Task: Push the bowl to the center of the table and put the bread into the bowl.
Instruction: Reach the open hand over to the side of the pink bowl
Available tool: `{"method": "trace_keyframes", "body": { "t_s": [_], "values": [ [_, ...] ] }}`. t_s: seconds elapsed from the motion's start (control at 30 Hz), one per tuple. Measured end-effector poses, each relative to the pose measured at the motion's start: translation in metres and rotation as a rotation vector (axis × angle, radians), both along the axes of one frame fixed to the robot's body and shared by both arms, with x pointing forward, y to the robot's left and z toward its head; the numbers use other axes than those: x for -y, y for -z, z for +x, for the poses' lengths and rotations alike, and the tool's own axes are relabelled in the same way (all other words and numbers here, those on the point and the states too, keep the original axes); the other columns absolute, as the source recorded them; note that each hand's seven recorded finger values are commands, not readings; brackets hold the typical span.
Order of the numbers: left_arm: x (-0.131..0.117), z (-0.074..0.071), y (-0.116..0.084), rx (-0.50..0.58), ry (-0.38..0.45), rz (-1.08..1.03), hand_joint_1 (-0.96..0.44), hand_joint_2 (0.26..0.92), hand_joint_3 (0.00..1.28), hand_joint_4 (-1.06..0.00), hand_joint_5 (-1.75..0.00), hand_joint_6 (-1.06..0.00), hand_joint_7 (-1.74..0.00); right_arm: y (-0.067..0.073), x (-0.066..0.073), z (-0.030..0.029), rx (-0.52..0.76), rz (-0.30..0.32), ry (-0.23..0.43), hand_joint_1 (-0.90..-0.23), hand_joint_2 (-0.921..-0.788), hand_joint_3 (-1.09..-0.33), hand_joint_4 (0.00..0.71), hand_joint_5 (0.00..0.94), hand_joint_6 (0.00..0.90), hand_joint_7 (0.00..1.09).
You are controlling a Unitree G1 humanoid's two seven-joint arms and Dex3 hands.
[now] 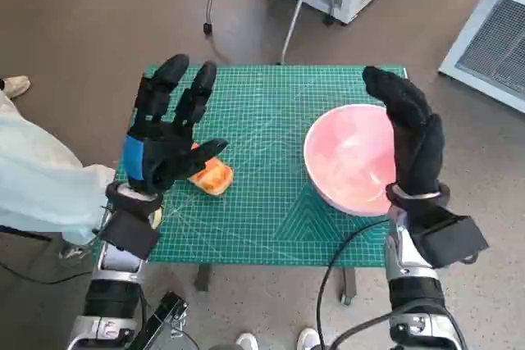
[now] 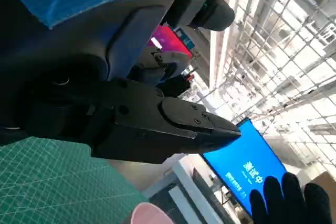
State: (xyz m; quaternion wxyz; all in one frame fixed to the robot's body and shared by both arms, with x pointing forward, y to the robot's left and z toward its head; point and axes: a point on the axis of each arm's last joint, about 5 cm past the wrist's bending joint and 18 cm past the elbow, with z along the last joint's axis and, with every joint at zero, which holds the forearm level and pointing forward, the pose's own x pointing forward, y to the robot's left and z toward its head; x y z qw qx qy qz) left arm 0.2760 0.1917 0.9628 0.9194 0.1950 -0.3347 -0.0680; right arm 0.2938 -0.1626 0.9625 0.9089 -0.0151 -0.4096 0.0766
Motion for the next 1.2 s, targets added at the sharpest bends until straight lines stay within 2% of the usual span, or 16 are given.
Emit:
{"method": "trace_keyframes", "body": {
  "t_s": [0.7,0.83,1.0,1.2],
  "values": [
    [-0.001,0.0,0.0,-0.001,0.011,0.017,-0.09,0.921,0.09,-0.31,-0.01,-0.07,-0.66,0.001,0.001,0.0001,-0.005,0.001,0.004,-0.554,-0.921,-0.738,0.367,0.003,0.036,0.77],
    [-0.001,0.0,-0.001,0.003,0.015,0.023,-0.1,0.921,0.09,-0.31,-0.01,-0.07,-0.66,0.001,0.003,0.0002,-0.007,-0.001,0.01,-0.573,-0.921,-0.731,0.369,0.004,0.035,0.77],
    [-0.001,0.0,-0.002,0.008,0.019,0.026,-0.11,0.921,0.1,-0.31,-0.01,-0.07,-0.66,0.004,0.016,0.0013,-0.029,0.003,0.043,-0.578,-0.921,-0.723,0.369,0.003,0.054,0.71],
    [-0.003,-0.001,-0.002,0.006,0.015,0.032,-0.09,0.921,0.1,-0.32,-0.01,-0.07,-0.67,0.008,0.046,0.0019,-0.06,0.023,0.145,-0.572,-0.921,-0.733,0.363,0.0,0.076,0.65]
  ]
}}
